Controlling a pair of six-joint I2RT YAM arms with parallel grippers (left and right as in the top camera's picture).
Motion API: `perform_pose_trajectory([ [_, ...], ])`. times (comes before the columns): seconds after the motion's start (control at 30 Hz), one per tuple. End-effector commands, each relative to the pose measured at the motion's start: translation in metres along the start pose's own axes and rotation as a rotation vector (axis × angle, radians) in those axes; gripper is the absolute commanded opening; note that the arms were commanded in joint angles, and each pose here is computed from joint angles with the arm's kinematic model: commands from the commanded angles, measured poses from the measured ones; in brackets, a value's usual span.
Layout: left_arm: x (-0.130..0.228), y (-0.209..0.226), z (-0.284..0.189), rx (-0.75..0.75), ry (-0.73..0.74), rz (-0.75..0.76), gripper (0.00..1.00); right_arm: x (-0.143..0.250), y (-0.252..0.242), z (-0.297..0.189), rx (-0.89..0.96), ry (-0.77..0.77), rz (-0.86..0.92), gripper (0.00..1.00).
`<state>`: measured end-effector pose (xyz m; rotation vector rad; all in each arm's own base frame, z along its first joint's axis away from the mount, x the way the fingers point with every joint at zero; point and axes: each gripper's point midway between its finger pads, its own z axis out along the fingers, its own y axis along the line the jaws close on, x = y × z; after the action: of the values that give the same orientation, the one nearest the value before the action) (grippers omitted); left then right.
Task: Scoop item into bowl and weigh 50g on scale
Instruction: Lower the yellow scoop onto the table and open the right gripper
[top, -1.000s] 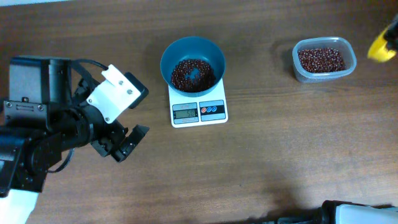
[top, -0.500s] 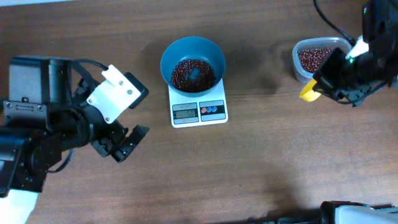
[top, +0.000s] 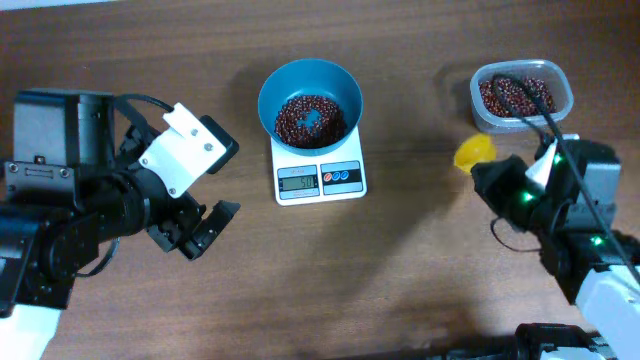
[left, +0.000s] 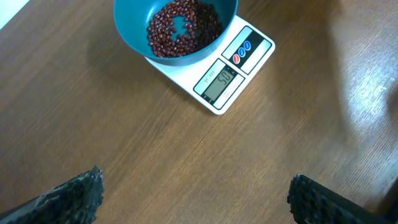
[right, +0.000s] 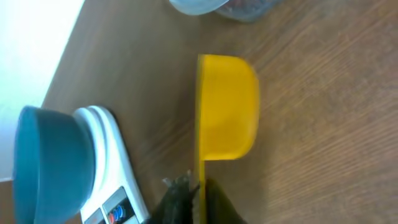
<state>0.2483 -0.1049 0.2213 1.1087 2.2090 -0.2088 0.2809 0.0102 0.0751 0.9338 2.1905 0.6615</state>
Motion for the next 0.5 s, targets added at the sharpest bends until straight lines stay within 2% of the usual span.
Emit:
perform_pose_trajectory([
  [0.0,-0.004,0.003,-0.004,-0.011,-0.011,0.013,0.99,0.012,-0.017,0.005,0.041,0.016,0.065,0.19],
  [0.07,-0.004,0.003,-0.004,-0.011,-0.011,0.013,0.99,0.016,-0.025,0.011,0.071,0.036,0.082,0.19],
  [0.1,-0.004,0.003,-0.004,-0.011,-0.011,0.013,0.99,0.016,-0.026,0.014,0.072,0.039,0.084,0.24],
  [0.17,-0.004,0.003,-0.004,-0.011,-0.011,0.013,0.99,0.016,-0.028,0.019,0.074,0.049,0.086,0.51],
  [0.2,-0.004,0.003,-0.004,-0.011,-0.011,0.013,0.99,0.017,-0.030,0.021,0.083,0.054,0.089,0.75],
  [0.23,-0.004,0.003,-0.004,-0.011,-0.011,0.013,0.99,0.017,-0.035,0.022,0.104,0.051,0.091,0.93],
  [0.27,-0.004,0.003,-0.004,-0.011,-0.011,0.013,0.99,0.017,-0.039,0.023,0.122,0.044,0.093,0.99],
  [0.47,-0.004,0.003,-0.004,-0.011,-0.011,0.013,0.99,0.014,-0.045,0.023,0.161,0.024,0.115,0.99],
])
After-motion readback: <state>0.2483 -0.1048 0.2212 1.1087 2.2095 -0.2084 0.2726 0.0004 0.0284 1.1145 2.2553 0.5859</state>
